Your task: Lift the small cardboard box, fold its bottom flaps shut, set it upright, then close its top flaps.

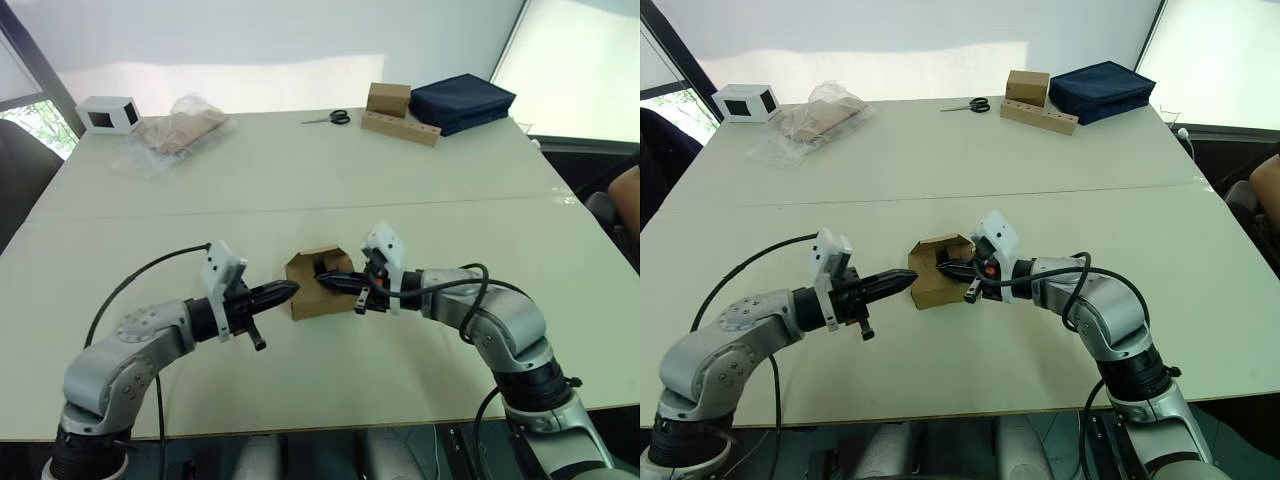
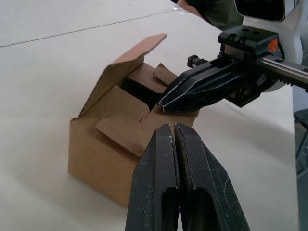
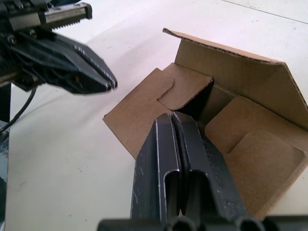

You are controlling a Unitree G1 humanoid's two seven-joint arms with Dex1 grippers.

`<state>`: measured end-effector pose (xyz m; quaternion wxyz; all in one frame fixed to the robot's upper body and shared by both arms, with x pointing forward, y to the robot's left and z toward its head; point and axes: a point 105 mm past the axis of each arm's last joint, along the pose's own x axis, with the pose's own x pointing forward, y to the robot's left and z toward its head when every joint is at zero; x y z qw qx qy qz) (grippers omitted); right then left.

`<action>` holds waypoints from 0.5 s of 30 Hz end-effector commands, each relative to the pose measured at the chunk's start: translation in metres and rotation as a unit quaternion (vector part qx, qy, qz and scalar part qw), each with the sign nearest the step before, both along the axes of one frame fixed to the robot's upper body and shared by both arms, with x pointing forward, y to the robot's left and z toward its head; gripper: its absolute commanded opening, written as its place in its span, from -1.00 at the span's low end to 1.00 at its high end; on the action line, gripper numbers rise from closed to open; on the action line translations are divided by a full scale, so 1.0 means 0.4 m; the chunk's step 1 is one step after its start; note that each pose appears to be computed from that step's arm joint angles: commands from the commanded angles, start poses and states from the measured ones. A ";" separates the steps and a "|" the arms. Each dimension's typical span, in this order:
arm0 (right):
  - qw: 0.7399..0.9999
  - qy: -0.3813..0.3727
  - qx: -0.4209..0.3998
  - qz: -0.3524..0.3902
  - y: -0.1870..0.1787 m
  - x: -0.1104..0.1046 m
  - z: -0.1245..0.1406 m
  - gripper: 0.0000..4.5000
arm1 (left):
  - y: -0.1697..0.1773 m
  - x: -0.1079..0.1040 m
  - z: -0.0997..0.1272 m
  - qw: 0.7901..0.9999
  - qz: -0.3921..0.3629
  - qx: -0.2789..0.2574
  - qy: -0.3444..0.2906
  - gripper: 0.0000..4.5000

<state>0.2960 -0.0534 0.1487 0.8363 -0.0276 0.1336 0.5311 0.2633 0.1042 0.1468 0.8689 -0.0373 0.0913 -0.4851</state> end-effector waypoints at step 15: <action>0.997 -0.031 0.063 0.026 -0.062 -0.027 0.116 -1.00 | -0.005 0.004 -0.026 0.999 -0.034 0.034 -0.012 -0.96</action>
